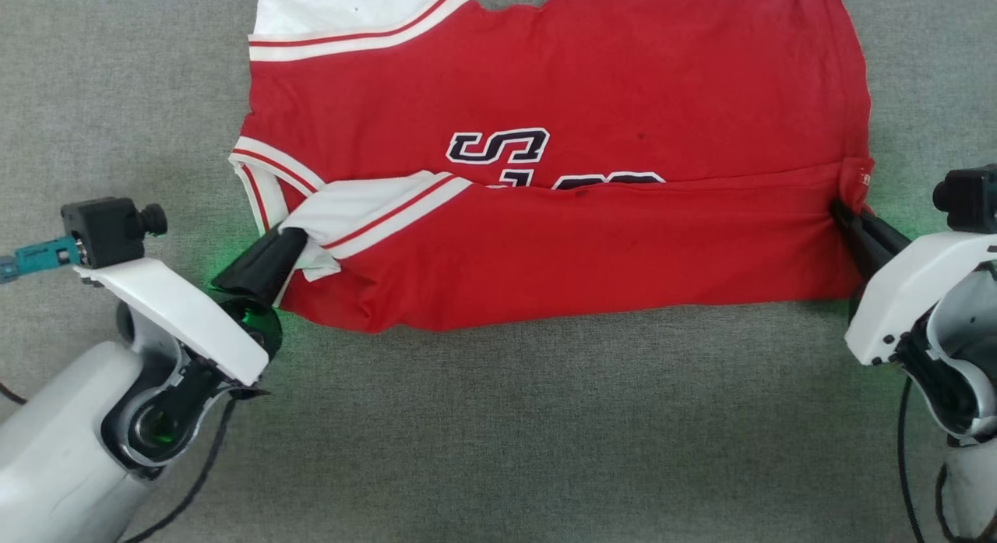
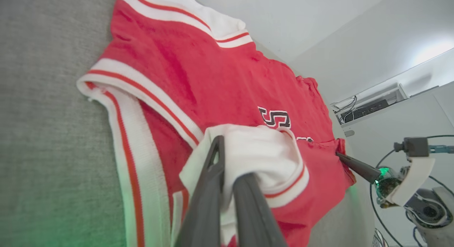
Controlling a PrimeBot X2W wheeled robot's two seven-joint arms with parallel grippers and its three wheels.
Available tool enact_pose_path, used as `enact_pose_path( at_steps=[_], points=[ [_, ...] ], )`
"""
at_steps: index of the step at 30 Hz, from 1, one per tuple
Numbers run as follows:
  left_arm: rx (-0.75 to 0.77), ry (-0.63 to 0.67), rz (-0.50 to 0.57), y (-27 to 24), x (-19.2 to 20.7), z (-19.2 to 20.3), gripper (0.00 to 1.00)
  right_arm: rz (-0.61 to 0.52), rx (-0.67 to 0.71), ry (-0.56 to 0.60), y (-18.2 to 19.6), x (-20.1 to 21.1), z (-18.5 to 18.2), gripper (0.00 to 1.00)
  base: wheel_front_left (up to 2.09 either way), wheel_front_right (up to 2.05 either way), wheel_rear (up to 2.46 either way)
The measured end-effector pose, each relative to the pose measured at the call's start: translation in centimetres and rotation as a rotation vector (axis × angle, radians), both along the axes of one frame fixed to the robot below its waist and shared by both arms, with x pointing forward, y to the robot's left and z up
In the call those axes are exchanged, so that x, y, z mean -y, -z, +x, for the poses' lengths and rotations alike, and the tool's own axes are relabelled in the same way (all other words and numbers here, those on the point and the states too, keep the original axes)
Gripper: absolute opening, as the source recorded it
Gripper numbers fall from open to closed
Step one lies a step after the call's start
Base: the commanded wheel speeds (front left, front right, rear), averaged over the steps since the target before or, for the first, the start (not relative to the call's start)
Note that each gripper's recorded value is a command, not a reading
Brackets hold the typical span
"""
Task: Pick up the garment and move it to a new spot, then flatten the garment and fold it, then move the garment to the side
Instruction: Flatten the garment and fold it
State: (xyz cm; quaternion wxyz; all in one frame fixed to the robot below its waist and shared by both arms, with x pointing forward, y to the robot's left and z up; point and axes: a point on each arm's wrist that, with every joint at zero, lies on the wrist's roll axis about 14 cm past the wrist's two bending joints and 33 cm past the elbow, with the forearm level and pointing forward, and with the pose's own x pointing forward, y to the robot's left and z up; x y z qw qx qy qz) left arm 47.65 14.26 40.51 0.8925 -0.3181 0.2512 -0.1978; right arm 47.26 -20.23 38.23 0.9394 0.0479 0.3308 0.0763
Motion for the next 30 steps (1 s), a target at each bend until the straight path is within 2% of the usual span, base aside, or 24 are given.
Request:
enact_pose_path(
  at_steps=[1, 2, 3, 10, 14, 18, 21, 27, 30],
  points=[
    [0.013, 0.006, 0.024, -0.1, -0.3, 0.1, 1.0, 0.001, 0.01, 0.002, -0.1, 0.0, 0.0, 0.4, 0.0, 0.0, 0.0],
    [0.024, 0.016, 0.047, -0.2, -0.5, 0.0, 1.0, 0.001, 0.016, 0.003, -0.2, -0.1, 0.0, 0.91, 0.0, 0.0, 0.0],
    [0.04, 0.02, 0.071, -0.4, -0.9, 0.1, 1.0, 0.003, 0.027, 0.007, -0.4, -0.1, 0.1, 1.0, 0.0, 0.0, 0.0],
    [0.173, 0.085, 0.295, -4.0, -4.9, 0.6, 1.0, 0.002, 0.158, 0.032, -4.0, 0.4, 0.5, 1.0, 0.0, 0.0, 0.0],
    [0.169, 0.139, 0.366, -5.2, -5.8, 0.3, 1.0, 0.004, 0.204, 0.032, -5.5, 0.3, 0.6, 1.0, 0.0, 0.0, 0.0],
    [-0.011, 0.257, 0.441, -3.3, -5.8, -2.0, 1.0, 0.001, 0.224, 0.029, -6.5, 0.2, 0.5, 1.0, 0.0, 0.0, 0.0],
    [-0.142, 0.331, 0.412, -2.2, -4.6, -3.7, 1.0, -0.003, 0.229, 0.027, -6.8, 0.1, 0.3, 1.0, 0.0, 0.0, 0.0],
    [-0.311, 0.381, 0.358, 0.6, -3.2, -4.7, 1.0, 0.003, 0.217, 0.041, -6.3, 0.3, 0.0, 1.0, 0.0, 0.0, 0.0],
    [-0.382, 0.382, 0.385, 2.3, -3.8, -4.4, 1.0, 0.001, 0.208, 0.051, -5.9, 0.6, -0.1, 1.0, 0.0, 0.0, 0.0]
  ],
)
